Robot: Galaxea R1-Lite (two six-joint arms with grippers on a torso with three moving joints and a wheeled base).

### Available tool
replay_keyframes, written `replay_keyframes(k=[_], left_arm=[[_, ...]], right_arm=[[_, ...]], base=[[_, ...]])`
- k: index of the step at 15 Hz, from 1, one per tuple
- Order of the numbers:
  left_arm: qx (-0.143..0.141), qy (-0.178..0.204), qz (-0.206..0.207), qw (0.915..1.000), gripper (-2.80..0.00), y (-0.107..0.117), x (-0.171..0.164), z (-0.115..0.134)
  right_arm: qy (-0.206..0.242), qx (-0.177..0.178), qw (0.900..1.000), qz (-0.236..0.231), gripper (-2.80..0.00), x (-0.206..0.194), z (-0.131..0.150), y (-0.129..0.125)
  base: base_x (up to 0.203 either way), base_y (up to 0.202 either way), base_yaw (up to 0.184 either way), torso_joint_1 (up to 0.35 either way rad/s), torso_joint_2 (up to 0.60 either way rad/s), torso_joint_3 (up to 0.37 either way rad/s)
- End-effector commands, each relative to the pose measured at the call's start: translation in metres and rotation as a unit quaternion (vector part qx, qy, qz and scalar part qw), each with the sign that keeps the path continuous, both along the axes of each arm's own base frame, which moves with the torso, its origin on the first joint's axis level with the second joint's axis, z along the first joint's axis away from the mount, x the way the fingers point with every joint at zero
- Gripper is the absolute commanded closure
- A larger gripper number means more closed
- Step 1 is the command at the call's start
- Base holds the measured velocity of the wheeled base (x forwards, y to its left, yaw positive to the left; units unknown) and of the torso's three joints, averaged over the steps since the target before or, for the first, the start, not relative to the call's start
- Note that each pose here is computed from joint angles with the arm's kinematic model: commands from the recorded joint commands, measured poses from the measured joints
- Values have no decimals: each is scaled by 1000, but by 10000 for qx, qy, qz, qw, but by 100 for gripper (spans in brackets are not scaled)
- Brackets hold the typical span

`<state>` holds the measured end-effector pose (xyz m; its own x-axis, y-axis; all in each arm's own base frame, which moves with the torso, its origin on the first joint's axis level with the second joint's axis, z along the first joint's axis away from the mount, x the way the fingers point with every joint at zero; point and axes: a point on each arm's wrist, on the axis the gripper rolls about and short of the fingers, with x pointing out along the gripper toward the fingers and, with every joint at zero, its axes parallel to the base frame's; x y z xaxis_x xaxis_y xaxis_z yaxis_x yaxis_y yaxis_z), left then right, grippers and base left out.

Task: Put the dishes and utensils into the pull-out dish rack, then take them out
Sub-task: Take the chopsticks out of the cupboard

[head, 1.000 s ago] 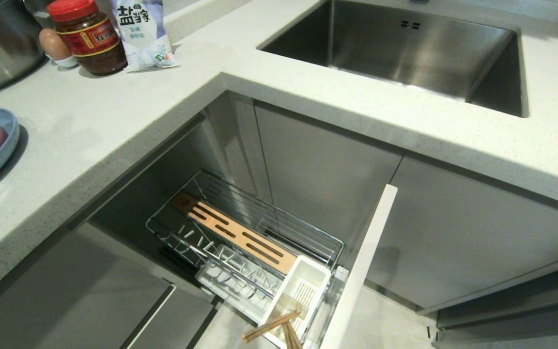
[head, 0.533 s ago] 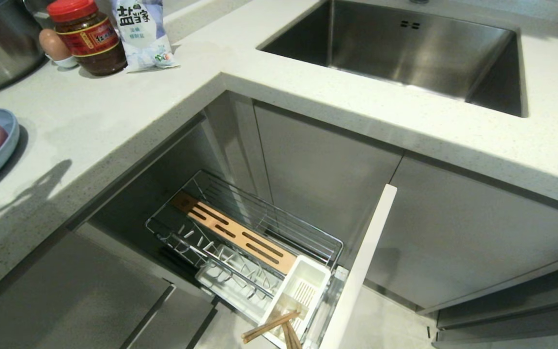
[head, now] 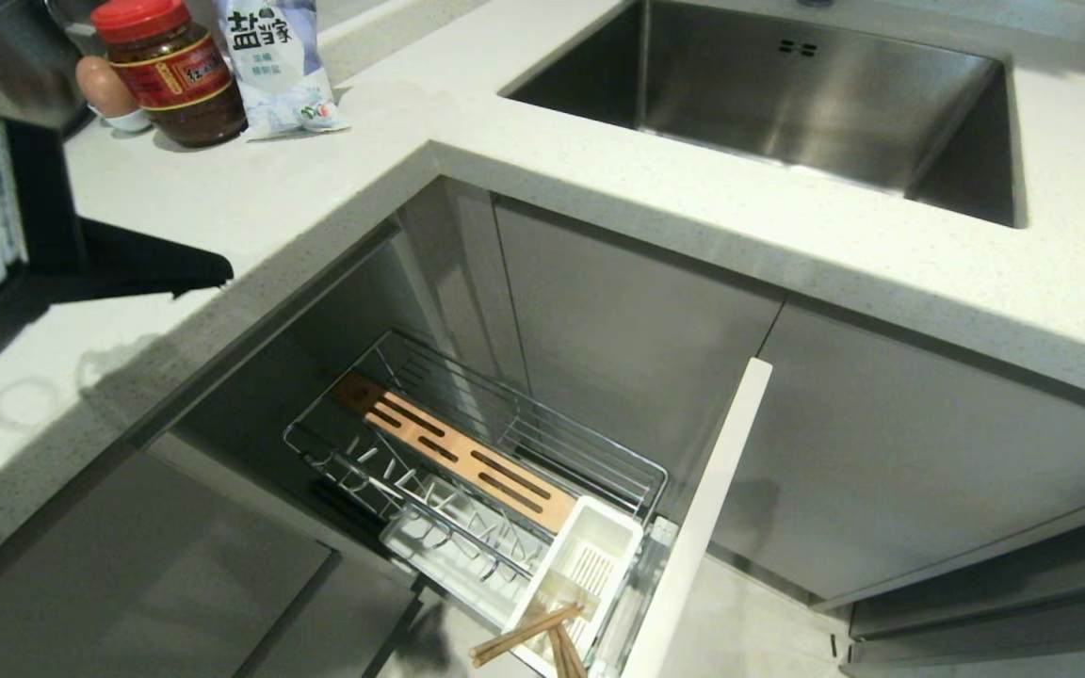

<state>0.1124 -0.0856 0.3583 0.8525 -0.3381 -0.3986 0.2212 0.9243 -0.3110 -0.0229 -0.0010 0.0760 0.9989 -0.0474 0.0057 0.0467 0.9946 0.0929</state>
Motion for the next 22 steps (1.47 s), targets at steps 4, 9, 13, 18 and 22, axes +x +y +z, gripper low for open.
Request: replay_keyframes(k=[4, 9, 13, 18, 22], left_arm=[[1502, 965, -257, 9836, 0, -53, 18, -55], [2348, 1879, -720, 9510, -280, -78, 21, -90], [2579, 2687, -988, 9228, -280, -93, 21, -115], [3073, 3513, -1071, 8779, -280, -108, 29, -145], [3399, 4120, -914, 8405, -280, -115, 47, -167]], right_arm=[[-25, 4, 10000, -1, 0, 0, 0, 0], [-25, 4, 10000, 5, 0, 0, 0, 0], [-25, 4, 10000, 1, 0, 0, 0, 0], [-25, 4, 10000, -6, 0, 0, 0, 0], [-25, 4, 10000, -5, 0, 0, 0, 0]], base=[[0, 0, 0, 0, 0, 0], [0, 0, 0, 0, 0, 0], [0, 0, 0, 0, 0, 0], [0, 0, 0, 0, 0, 0], [0, 0, 0, 0, 0, 0]])
